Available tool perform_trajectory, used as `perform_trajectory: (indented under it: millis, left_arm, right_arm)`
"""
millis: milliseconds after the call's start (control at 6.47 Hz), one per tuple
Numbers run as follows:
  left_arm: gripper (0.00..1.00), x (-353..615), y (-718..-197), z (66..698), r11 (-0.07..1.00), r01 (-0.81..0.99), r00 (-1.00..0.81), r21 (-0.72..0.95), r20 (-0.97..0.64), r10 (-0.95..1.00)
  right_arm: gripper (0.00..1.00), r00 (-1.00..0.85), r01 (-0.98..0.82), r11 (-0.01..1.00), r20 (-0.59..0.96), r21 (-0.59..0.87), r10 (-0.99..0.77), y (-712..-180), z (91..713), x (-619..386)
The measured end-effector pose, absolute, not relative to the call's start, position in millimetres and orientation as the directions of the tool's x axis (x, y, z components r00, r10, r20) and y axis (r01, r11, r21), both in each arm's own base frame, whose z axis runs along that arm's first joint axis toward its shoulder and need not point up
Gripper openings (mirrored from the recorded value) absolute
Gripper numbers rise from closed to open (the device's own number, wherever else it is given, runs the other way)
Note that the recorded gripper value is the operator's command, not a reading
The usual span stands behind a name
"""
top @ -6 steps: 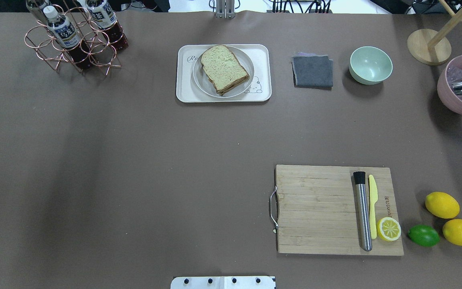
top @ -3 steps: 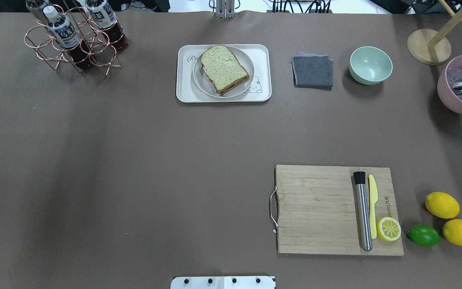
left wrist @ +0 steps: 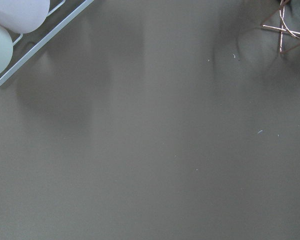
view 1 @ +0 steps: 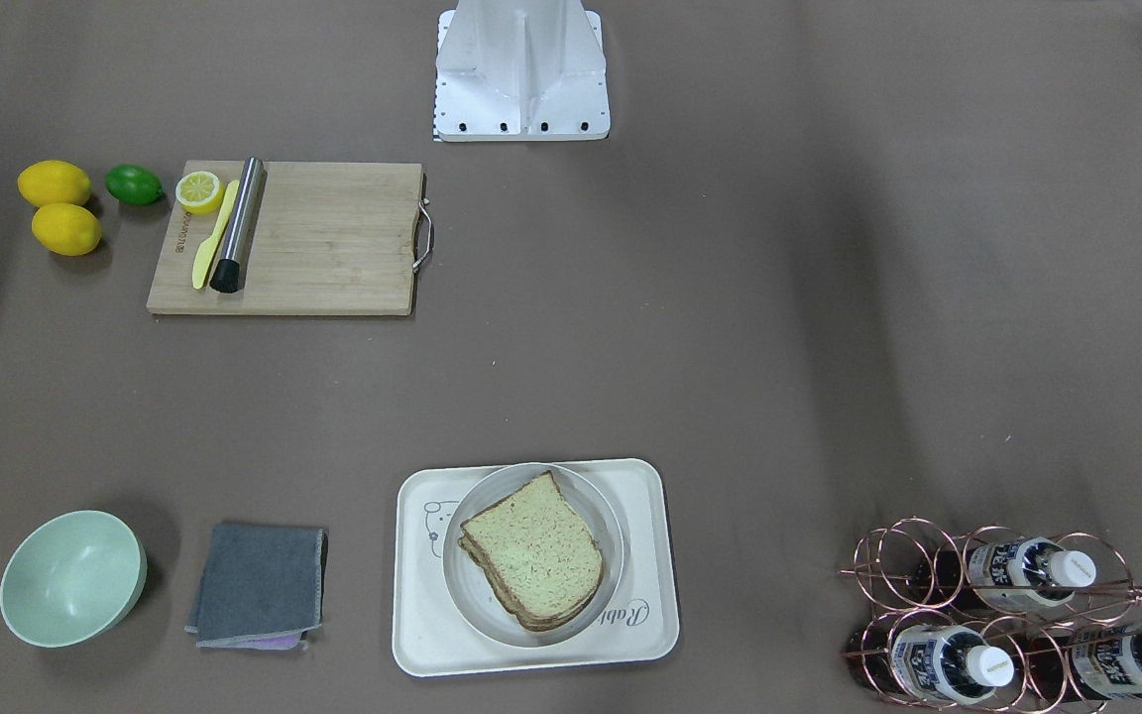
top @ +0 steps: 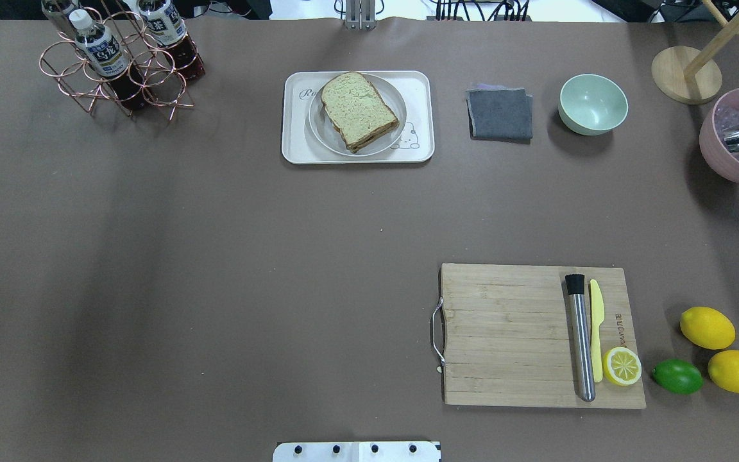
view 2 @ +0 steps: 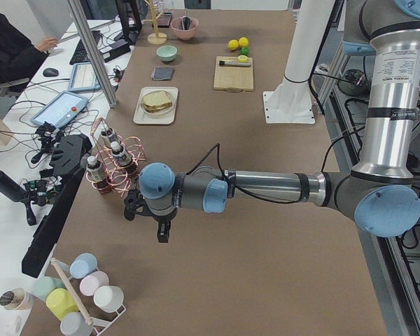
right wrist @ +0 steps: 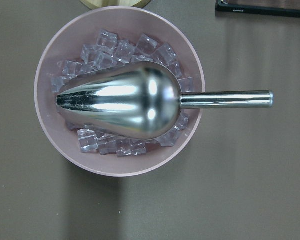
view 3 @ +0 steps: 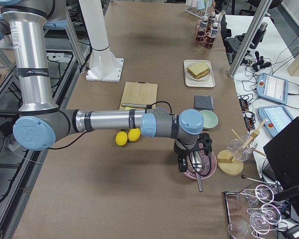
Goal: Make sandwich and place on tray
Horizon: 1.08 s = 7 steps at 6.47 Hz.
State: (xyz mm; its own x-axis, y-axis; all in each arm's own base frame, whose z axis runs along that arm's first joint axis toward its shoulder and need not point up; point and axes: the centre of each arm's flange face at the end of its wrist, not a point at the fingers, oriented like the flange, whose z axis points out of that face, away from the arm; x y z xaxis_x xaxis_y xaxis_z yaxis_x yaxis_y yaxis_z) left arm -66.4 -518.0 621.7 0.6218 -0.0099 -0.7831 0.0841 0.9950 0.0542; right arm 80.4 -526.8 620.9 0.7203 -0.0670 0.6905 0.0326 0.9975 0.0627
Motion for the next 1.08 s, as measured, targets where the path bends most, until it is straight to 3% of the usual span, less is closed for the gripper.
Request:
perform_trajectory:
  millis: [1082]
  left_arm:
    - [0.98, -66.4, -518.9, 619.9, 0.995, 0.085, 0.622, 0.058, -0.783, -0.008]
  right_arm:
    - [1.0, 0.722, 0.033, 0.997, 0.688, 0.069, -0.072, -527.9, 617.5, 79.9]
